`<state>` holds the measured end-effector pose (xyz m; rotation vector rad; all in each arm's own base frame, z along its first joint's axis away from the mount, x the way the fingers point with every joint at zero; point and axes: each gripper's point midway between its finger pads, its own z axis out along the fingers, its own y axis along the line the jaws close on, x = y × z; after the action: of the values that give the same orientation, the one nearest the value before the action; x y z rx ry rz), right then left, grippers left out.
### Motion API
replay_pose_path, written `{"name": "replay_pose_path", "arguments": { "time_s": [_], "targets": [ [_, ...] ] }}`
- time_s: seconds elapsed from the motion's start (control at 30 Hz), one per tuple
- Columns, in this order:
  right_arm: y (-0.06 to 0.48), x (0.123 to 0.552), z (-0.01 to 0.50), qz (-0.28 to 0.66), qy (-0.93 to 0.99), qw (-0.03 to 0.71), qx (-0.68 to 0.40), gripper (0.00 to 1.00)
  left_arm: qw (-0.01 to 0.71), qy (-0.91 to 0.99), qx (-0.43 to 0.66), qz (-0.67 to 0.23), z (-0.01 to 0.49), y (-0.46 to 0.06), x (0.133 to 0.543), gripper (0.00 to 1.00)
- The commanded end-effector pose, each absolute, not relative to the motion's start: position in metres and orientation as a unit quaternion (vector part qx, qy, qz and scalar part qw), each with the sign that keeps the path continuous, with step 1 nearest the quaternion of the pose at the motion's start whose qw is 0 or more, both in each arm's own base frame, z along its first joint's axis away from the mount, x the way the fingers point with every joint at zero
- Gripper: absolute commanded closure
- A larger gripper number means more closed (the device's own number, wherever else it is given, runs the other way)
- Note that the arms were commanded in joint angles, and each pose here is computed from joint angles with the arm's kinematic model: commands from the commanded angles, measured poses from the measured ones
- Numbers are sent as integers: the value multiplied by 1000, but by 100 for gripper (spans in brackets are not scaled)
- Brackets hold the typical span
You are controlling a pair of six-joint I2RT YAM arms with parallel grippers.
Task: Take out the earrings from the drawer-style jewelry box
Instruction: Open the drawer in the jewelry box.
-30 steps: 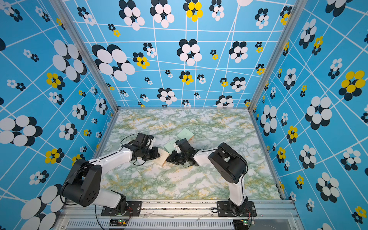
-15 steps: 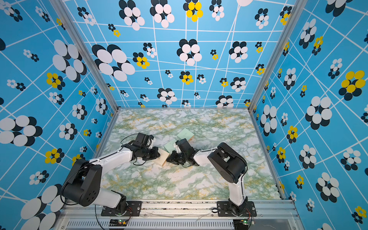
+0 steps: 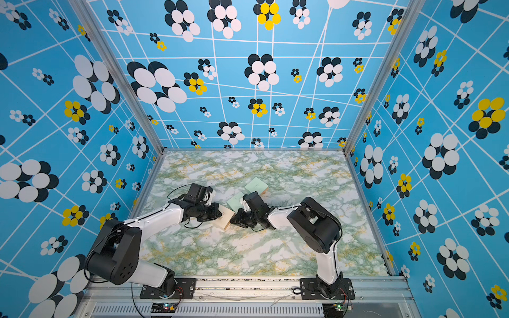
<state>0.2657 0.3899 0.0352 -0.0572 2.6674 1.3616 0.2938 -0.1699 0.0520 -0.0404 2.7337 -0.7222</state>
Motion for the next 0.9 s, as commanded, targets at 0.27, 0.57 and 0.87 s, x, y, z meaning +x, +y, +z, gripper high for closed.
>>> {"name": "replay_pose_path", "arguments": {
  "time_s": [0.27, 0.57, 0.87],
  "targets": [
    [396, 269, 40, 467, 880, 85, -24, 94, 104, 971, -12, -217, 25, -161, 272, 98],
    [395, 269, 41, 465, 880, 88, -23, 100, 101, 969, -19, -225, 21, -162, 270, 98],
    [390, 269, 41, 452, 886, 101, -28, 100, 101, 968, -20, -227, 22, -161, 271, 99]
  ]
}}
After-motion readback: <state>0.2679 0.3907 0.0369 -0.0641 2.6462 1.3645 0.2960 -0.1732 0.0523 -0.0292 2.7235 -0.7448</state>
